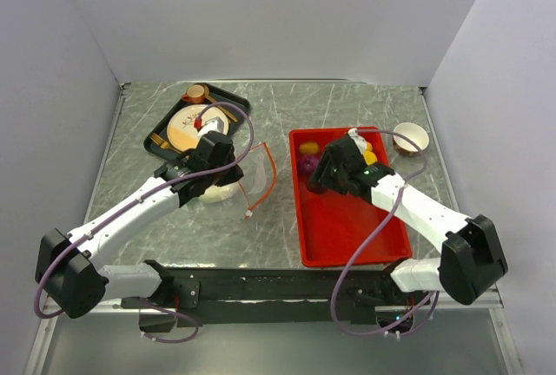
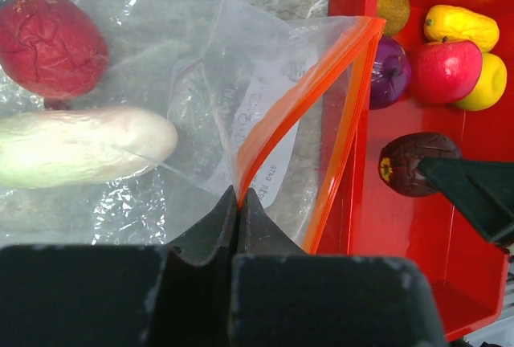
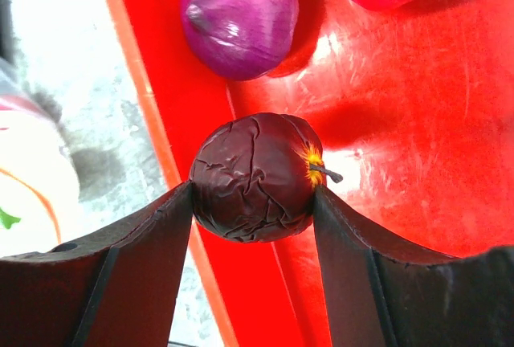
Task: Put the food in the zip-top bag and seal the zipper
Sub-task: Pick up the fake fruit from the bin.
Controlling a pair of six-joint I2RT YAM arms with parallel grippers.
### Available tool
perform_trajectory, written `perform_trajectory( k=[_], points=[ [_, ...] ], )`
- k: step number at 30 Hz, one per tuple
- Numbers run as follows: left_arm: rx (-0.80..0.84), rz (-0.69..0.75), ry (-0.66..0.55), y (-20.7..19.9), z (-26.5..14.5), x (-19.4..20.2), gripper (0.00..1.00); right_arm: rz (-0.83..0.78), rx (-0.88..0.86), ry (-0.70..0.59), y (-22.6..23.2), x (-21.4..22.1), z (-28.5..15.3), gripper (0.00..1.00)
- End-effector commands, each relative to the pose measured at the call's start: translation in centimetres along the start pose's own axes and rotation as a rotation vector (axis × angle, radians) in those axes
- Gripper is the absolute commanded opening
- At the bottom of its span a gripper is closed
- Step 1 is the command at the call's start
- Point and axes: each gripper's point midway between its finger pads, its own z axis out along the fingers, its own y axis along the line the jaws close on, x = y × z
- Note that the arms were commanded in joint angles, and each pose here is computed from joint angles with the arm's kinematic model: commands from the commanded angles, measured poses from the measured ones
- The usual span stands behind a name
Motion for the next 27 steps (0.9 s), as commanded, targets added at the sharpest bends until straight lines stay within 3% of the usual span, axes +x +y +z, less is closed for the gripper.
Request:
perform_trajectory(
  k=[1,8,27],
  points=[
    [0.076,0.003,-0.042,-1.5,-0.8,-1.2,0.01,-0.007,-0.073,-0.09,2.0,-3.1,-2.6,0.23],
    [0.064,0.003,-0.041,-1.3,-0.7,-1.1,0.01,-0.014,-0.209,-0.09,4.9,-3.8,-4.4,0.22],
    [0.075,0.014,-0.004,-1.7,0.1,-0.4,0.01,-0.155,-0.503,0.006,14.4,0.2,-7.0,0.22]
  ],
)
